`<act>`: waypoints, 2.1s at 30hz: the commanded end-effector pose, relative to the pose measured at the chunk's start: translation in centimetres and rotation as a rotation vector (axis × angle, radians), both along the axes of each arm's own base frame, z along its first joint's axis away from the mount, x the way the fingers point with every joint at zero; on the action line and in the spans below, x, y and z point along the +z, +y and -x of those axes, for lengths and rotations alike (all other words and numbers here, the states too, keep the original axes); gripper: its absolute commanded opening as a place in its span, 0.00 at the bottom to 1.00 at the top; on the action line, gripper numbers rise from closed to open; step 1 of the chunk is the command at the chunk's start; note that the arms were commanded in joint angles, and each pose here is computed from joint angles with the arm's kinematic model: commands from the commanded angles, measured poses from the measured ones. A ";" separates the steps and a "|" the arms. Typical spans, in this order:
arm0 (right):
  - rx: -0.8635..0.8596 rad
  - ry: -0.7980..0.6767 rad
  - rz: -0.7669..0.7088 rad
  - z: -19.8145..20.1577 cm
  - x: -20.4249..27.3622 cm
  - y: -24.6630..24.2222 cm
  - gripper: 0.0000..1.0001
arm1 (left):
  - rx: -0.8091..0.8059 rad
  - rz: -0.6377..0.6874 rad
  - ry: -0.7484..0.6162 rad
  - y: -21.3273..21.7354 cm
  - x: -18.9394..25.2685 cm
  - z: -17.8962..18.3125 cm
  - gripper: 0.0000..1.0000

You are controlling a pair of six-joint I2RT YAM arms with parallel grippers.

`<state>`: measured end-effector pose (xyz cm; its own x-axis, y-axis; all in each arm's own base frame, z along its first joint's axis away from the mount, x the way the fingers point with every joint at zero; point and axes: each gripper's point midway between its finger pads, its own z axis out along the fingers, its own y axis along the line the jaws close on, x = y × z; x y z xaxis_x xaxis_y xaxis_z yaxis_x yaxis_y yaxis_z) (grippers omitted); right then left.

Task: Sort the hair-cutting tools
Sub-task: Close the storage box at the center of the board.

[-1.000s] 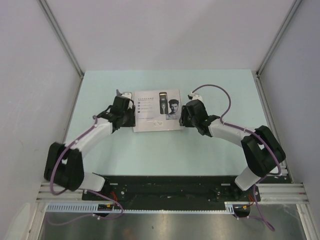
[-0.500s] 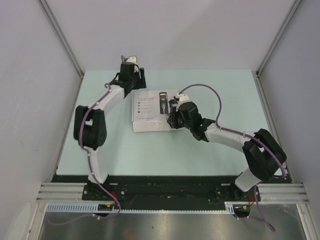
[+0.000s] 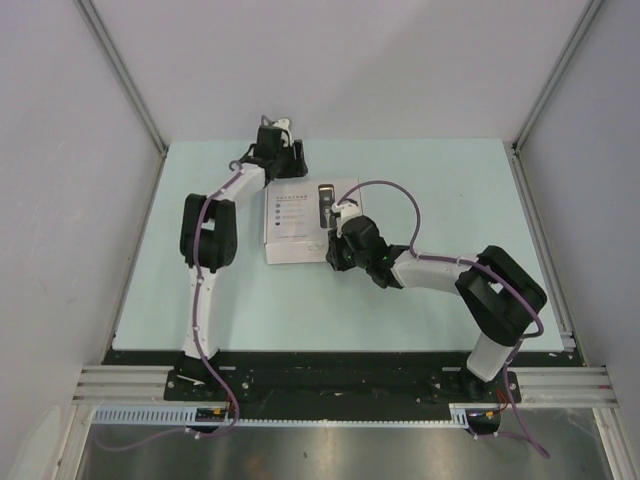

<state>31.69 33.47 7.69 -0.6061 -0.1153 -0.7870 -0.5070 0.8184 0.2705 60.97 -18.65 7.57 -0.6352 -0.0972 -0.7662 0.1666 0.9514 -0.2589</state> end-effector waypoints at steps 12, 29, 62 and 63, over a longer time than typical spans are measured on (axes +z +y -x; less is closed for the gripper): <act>-0.130 0.027 0.030 -1.6 -3.2 -1.5 0.23 | -0.230 0.130 0.211 -1.7 -1.5 11.3 0.50; -0.262 0.045 -0.034 -3.9 -6.0 -2.5 0.21 | -0.245 0.221 0.479 -3.1 -5.0 22.4 0.35; -0.337 0.337 0.140 5.0 -3.6 -9.1 0.44 | -0.088 0.052 0.293 0.9 -0.1 26.7 0.63; -0.309 0.340 0.122 5.2 -3.4 -8.8 0.43 | -0.082 0.055 0.284 1.1 0.2 26.7 0.64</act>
